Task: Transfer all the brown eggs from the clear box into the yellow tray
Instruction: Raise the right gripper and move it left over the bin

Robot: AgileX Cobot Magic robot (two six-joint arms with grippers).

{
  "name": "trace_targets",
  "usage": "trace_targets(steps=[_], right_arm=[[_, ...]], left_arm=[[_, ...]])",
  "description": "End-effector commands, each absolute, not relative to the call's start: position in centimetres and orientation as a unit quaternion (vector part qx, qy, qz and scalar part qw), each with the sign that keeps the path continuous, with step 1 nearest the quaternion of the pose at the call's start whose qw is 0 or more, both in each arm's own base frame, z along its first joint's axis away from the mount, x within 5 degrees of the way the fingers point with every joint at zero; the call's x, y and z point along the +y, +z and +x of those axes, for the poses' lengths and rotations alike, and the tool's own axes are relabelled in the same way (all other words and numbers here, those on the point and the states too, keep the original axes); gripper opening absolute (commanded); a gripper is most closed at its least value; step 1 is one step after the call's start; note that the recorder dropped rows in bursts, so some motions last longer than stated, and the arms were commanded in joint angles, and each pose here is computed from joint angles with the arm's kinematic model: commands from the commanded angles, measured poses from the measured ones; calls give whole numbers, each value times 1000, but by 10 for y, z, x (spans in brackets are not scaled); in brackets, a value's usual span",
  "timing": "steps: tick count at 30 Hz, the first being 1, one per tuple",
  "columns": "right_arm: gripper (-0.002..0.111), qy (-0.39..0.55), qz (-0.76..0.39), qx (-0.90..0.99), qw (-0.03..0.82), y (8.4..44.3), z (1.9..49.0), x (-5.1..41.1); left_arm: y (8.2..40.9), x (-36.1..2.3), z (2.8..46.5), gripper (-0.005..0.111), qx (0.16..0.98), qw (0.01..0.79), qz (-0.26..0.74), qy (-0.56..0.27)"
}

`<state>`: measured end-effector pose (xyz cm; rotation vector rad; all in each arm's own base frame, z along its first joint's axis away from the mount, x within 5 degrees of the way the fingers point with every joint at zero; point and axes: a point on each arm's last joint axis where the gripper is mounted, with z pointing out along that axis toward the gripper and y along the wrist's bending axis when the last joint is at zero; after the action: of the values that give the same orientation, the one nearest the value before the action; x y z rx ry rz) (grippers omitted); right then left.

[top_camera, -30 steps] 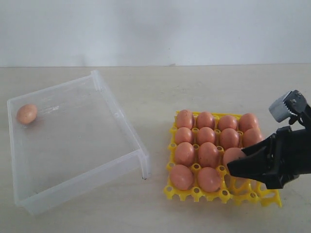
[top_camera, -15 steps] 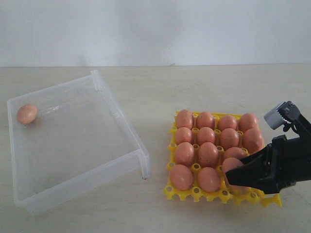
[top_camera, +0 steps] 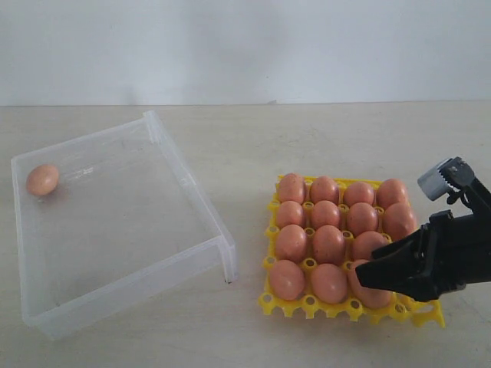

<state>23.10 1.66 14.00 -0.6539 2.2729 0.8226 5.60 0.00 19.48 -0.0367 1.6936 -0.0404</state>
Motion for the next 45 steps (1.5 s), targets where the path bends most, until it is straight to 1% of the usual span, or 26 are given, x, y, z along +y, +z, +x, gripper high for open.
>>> trace_targets(steps=[1,10,13,17,21,23,25,29,31,32,33,35,38,40,42,45], right_arm=[[50,314,-241,862,318,141,232,16],[50,324,-244,856,320,143,231,18],[50,370,-240,839,320,148,228,23],[50,466,-231,785,335,165,224,34],[50,474,-175,776,377,174,234,36],[50,478,-179,768,387,180,235,43],[50,479,-208,759,389,187,236,52],[50,488,-292,719,399,211,242,85],[50,500,-350,683,402,229,244,113],[50,489,-368,680,404,233,247,126],[49,457,-380,693,407,237,252,140],[43,385,-362,745,407,240,263,170],[26,281,-303,806,424,244,275,204],[19,283,-313,800,426,248,271,229],[20,312,-332,785,419,252,268,250],[29,367,-298,790,390,255,272,276]], left_arm=[[194,0,56,4,748,663,-17,-17],[194,0,56,4,748,663,-17,-17],[194,0,56,4,748,663,-17,-17],[194,0,56,4,748,663,-17,-17],[195,0,56,4,747,664,-17,-17],[195,0,56,4,747,664,-17,-17],[195,0,56,4,747,664,-17,-17],[195,0,56,4,747,664,-17,-17],[194,0,56,4,748,663,-17,-17],[194,0,56,4,748,663,-17,-17],[195,0,56,4,747,664,-17,-17],[195,0,56,4,747,664,-17,-17],[195,0,56,4,747,664,-17,-17],[195,0,56,4,747,664,-17,-17],[195,0,56,4,747,664,-17,-17],[195,0,56,4,747,664,-17,-17]])
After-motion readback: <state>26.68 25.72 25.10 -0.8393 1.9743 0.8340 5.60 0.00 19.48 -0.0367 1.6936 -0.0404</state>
